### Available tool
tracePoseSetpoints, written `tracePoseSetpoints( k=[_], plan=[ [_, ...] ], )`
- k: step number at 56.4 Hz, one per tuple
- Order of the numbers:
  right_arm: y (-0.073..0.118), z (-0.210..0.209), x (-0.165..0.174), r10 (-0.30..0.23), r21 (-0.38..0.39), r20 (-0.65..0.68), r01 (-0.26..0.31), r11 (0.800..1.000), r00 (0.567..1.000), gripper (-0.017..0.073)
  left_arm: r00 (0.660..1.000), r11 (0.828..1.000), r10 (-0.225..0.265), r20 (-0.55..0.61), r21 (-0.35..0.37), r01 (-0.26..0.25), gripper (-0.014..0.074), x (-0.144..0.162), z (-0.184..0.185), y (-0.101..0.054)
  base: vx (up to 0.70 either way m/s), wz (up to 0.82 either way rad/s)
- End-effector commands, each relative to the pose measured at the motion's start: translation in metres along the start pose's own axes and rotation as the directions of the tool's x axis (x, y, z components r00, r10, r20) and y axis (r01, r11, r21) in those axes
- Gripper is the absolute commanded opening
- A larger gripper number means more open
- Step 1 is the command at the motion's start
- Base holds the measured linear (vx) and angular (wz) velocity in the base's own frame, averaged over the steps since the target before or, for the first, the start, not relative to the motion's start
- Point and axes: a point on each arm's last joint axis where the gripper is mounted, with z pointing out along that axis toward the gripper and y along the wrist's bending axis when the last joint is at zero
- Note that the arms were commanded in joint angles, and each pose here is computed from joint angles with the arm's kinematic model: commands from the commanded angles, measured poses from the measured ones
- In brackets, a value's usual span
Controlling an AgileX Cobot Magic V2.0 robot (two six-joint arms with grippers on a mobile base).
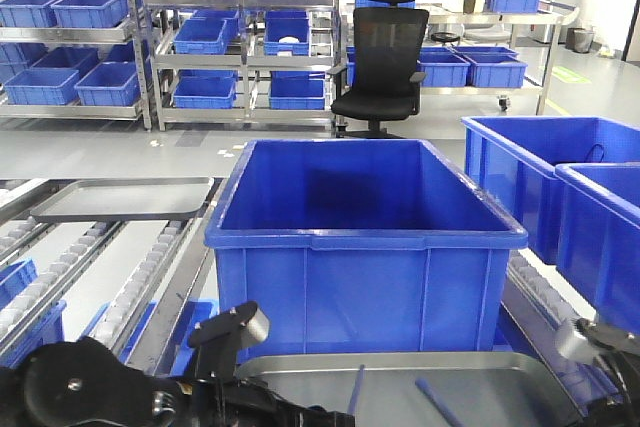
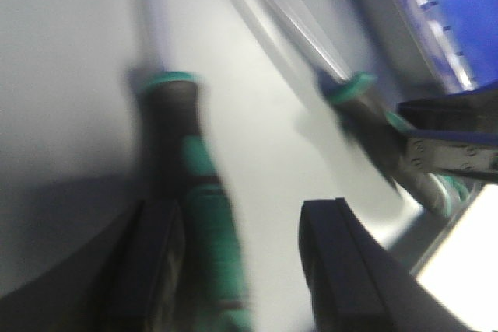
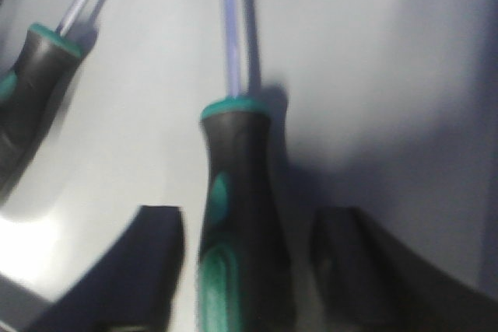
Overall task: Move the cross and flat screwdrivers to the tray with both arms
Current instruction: 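Open both grippers to release the screwdrivers onto the tray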
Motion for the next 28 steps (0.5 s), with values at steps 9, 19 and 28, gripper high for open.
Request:
tracePoseSetpoints(
  k=[9, 19, 28],
  plan=[
    [0.018, -0.042, -0.005, -0.159, 0.057, 0.147, 0.152, 0.987, 0.976, 0.0463, 0.970, 0.980, 0.168, 0.177, 0.080, -0.185, 0.0449, -0.011, -0.049, -0.032, 0.00, 0.00],
    [0.039, -0.090, 0.005, -0.282, 0.137, 0.276, 0.252, 0.958, 0.919, 0.0290, 0.906, 0.929, 0.327, 0.270, 0.083, -0.360, 0.0258, -0.005, -0.091, -0.049, 0.00, 0.00],
    [0.056, -0.129, 0.035, -0.375, 0.205, 0.403, 0.317, 0.926, 0.835, -0.0014, 0.809, 0.850, 0.502, 0.304, -0.004, -0.526, -0.0009, 0.006, -0.129, -0.055, 0.00, 0.00]
  ],
)
